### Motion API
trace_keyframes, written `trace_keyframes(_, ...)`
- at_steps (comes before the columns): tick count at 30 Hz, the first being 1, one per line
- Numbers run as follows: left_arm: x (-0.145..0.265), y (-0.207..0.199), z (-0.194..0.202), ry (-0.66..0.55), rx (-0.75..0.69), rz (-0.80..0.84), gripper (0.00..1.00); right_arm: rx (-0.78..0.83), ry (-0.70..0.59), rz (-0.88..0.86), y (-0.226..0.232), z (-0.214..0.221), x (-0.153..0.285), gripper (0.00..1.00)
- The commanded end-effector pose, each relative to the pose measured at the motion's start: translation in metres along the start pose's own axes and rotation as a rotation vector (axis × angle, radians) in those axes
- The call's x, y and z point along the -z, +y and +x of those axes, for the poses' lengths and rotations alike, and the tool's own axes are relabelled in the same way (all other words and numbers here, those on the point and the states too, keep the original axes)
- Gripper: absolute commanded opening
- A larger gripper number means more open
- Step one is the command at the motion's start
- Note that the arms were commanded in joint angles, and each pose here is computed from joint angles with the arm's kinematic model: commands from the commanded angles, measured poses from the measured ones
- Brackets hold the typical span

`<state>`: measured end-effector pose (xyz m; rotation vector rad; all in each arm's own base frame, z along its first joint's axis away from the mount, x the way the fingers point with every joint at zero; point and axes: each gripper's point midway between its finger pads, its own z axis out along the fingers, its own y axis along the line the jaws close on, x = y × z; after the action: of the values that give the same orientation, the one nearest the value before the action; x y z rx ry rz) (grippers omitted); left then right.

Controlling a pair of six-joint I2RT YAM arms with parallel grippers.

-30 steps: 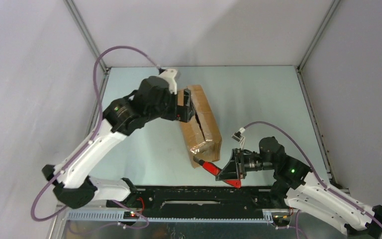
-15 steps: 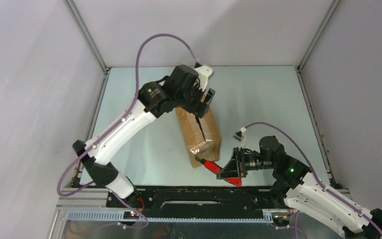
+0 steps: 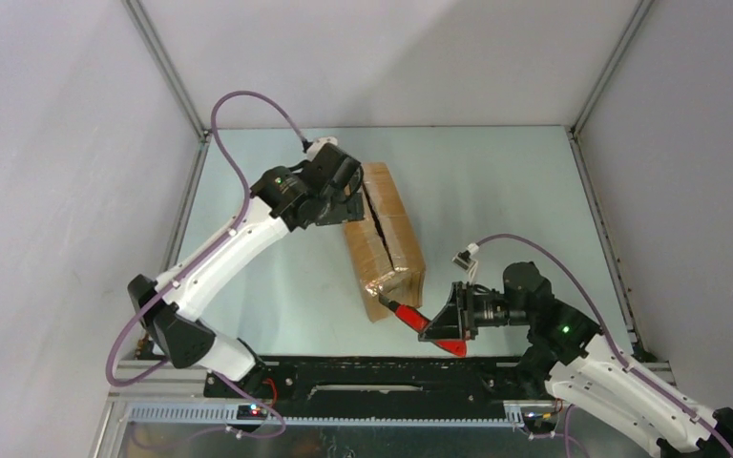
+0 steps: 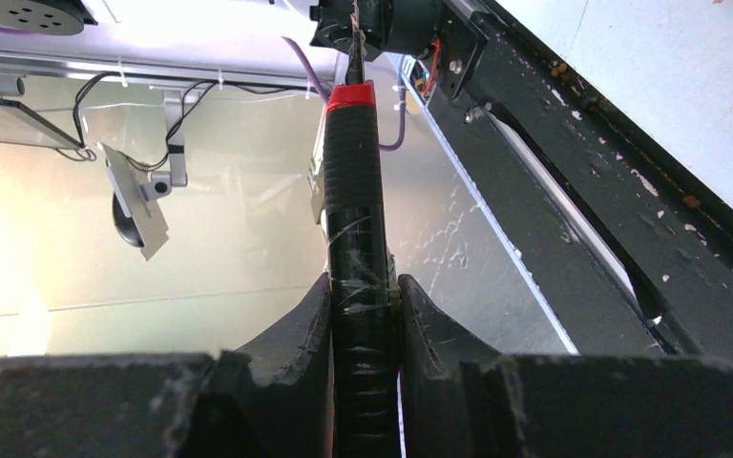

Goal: Unpack the express box
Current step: Cut the express box at the center of the board.

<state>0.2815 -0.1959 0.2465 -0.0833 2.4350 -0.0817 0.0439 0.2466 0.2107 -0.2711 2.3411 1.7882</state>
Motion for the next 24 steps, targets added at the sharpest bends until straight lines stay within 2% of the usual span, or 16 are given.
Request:
trace_keyframes(1,0.007,-0.037,-0.016,-0.021,0.194,0.121,0.89,0.024,-0.033,-0.005,0.003,-0.003,0.003,0.00)
trace_keyframes(5,-0.002,-0.026,-0.012,0.006,0.247,-0.011,0.94,0.026,-0.046,-0.002,0.001,-0.005,0.003,0.00)
trace_keyframes(8,-0.009,-0.023,-0.014,0.031,0.236,-0.094,1.00,0.029,-0.051,-0.009,0.003,-0.006,0.003,0.00)
trace_keyframes(17,-0.012,-0.023,-0.017,0.044,0.203,-0.139,1.00,0.027,-0.062,-0.006,0.003,-0.006,0.004,0.00)
trace_keyframes(24,-0.019,-0.044,-0.012,0.059,0.199,-0.027,1.00,0.020,-0.067,-0.013,0.002,-0.007,0.003,0.00)
